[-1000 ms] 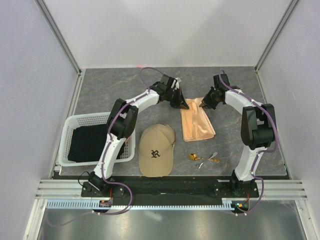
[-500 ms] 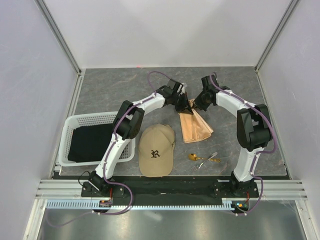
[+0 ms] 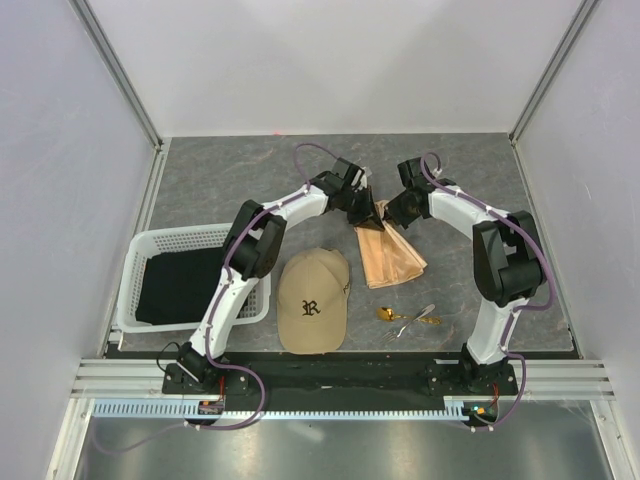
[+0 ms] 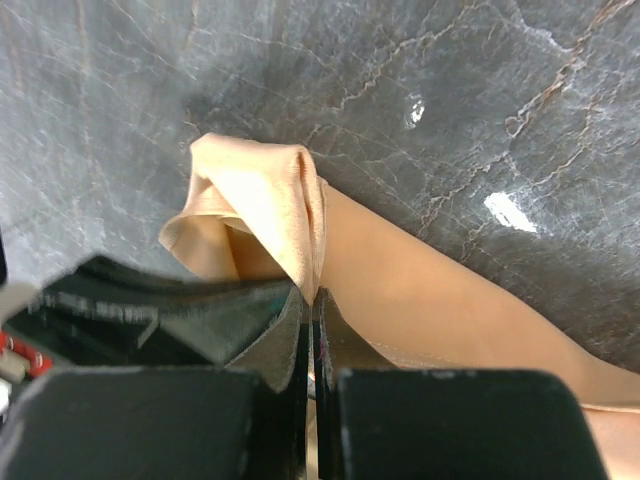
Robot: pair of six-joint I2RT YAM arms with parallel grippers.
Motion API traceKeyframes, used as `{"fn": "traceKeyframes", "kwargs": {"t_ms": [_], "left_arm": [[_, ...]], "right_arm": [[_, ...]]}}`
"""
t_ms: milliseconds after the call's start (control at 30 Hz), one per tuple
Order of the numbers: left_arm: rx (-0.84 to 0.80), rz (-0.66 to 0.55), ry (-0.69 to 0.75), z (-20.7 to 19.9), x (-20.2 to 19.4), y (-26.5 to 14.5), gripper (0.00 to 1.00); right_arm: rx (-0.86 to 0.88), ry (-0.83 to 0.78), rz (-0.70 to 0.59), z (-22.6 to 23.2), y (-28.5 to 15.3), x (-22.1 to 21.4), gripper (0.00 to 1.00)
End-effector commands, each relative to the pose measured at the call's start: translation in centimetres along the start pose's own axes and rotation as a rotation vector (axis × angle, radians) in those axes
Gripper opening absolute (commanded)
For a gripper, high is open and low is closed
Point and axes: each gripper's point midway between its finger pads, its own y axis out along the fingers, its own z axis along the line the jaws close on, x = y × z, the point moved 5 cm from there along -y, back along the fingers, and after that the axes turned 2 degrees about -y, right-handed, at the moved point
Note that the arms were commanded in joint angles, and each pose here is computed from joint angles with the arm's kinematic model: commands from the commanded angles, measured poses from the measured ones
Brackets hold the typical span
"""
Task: Fold the napkin into a case and place the utensils inside
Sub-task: Fold the 2/3-rectangle-folded napkin at the center of the board.
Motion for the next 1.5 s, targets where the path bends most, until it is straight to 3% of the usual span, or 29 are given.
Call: {"fn": "traceKeyframes", "kwargs": {"t_ms": [0, 233, 600, 1067, 1267, 1300, 1467], "left_arm": [[-0.061, -0.042, 0.042, -4.1, 1.3, -5.1, 0.08], [-0.012, -0.05, 0.022, -2.6, 1.6, -7.3, 0.03], [0.081, -0.026, -0.001, 2.7, 2.3, -4.0, 0.02], [0.091, -0.002, -0.003, 3.2, 1.8, -2.1, 0.02], [0.084, 0.006, 0.02, 3.3, 1.6, -2.2, 0.02], [0.08, 0.009, 0.041, 3.3, 1.6, -2.3, 0.02], [0.09, -0.006, 0.088, 2.6, 1.9, -4.0, 0.02]], "right_arm": [[0.043, 0.027, -0.053, 0.8, -1.4, 0.7, 0.0], [0.038, 0.028, -0.051, 0.7, -1.4, 0.7, 0.0], [0.028, 0.025, -0.049, 0.8, -0.8, 0.5, 0.0], [-0.035, -0.007, -0.13, 3.0, 0.8, -2.7, 0.01], [-0.071, -0.057, -0.16, 3.7, 1.8, -3.9, 0.07], [-0.066, -0.112, -0.157, 3.9, 1.9, -3.8, 0.14], [-0.098, -0.291, -0.142, 2.6, 2.0, -3.8, 0.22]]}}
